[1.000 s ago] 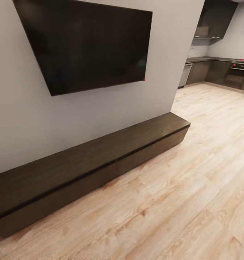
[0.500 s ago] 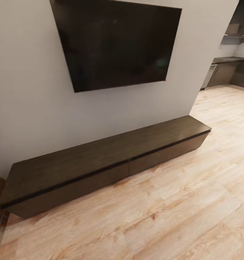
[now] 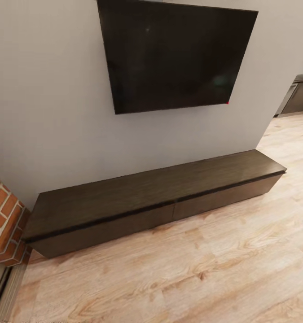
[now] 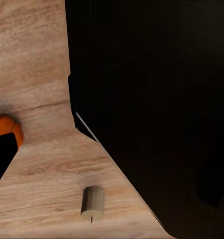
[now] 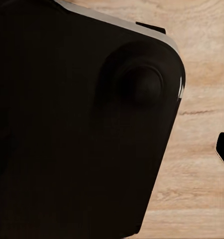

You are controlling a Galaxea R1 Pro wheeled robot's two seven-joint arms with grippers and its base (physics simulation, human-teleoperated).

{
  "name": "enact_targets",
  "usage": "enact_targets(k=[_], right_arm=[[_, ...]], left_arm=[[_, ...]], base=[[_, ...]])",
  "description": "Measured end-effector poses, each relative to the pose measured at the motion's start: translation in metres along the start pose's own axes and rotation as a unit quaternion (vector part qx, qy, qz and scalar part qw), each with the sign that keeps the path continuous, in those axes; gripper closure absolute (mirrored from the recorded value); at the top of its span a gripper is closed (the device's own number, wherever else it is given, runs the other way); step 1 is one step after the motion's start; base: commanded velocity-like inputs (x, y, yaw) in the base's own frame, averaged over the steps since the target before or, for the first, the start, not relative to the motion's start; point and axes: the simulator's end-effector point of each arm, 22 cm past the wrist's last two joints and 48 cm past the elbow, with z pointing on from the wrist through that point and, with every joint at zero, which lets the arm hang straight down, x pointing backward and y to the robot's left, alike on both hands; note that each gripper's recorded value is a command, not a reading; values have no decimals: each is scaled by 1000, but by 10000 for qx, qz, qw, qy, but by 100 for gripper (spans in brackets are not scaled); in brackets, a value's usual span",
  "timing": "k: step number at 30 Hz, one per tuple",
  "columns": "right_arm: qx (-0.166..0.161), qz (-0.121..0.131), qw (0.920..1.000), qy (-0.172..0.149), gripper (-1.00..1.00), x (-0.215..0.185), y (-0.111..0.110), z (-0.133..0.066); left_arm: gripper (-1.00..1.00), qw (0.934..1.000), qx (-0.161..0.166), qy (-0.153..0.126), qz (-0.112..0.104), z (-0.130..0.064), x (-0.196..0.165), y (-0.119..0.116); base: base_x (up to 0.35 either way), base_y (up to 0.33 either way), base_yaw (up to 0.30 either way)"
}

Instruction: Place each of the two pumpkins and all three candles from the living room inside a cabinet in the living room (use any cabinet), then make sure every cabinet is closed, and position the cauldron so it is next to a table in the living room.

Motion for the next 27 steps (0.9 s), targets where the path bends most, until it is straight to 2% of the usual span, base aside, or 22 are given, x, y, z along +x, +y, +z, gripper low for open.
enact_targets(k=[27], right_arm=[[25,2,9999,-154,-100,-12,-1,0]], left_arm=[[-100,9999,0,-152,-2,0,-12,0]], base=[[0,0,216]])
